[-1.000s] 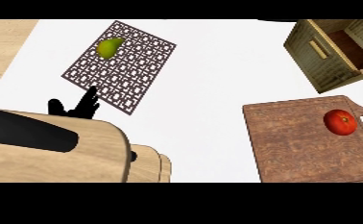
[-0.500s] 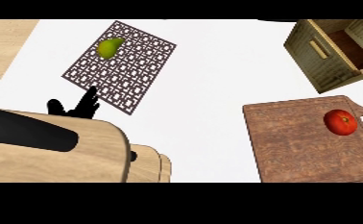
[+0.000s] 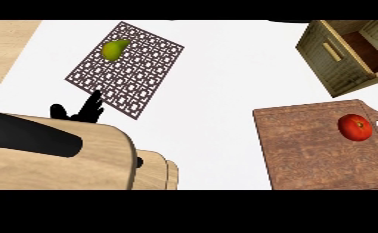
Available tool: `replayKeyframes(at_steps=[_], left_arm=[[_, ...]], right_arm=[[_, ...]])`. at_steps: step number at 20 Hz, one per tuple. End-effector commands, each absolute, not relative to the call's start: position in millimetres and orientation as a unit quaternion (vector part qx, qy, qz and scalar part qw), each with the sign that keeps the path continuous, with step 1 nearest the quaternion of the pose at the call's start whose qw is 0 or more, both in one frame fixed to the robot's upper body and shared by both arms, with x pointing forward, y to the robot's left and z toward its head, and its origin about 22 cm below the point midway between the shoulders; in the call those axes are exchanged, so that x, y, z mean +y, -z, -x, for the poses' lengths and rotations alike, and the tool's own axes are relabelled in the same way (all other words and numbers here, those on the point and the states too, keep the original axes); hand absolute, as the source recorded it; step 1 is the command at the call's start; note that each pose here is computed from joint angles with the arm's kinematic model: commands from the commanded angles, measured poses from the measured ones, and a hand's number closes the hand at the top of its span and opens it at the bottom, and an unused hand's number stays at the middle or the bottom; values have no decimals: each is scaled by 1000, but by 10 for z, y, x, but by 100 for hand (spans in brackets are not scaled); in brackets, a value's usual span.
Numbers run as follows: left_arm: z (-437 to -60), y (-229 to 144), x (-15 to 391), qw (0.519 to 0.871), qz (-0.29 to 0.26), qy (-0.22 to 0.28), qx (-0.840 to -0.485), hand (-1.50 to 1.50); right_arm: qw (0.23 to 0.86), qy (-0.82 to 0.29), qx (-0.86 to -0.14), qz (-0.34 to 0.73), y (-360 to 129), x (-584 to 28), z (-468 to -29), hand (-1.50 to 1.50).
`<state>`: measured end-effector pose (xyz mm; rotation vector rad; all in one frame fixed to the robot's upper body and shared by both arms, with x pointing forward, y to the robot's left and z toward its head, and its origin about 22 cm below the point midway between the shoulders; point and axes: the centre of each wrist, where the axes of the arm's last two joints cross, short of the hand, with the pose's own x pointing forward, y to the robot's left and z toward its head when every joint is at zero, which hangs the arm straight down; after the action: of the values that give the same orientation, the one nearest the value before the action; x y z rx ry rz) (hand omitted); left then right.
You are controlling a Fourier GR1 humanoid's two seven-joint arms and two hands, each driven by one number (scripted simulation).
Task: Pick the tomato from the cutting board and place it in the basket
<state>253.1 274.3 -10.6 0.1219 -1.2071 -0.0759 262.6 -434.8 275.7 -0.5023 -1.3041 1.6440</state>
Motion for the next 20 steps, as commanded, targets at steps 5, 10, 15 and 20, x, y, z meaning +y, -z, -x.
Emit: replayKeyframes(at_steps=[5, 10, 15, 20], left_arm=[[-2161, 467, 2796, 873, -64, 26, -483, 0], [-2214, 598, 2900, 866, -71, 20, -494, 0], [-2129, 539, 2848, 872, -68, 29, -484, 0], [-2113, 547, 2916, 870, -64, 20, -489, 0]], right_arm=[[470, -693, -517, 176, -2440, -4332, -2712, -150], [468, -704, -506, 172, -1988, -4253, -2773, -150], [477, -699, -504, 169, -1664, -4325, -2791, -150], [471, -698, -513, 165, -1536, -4381, -2848, -150]])
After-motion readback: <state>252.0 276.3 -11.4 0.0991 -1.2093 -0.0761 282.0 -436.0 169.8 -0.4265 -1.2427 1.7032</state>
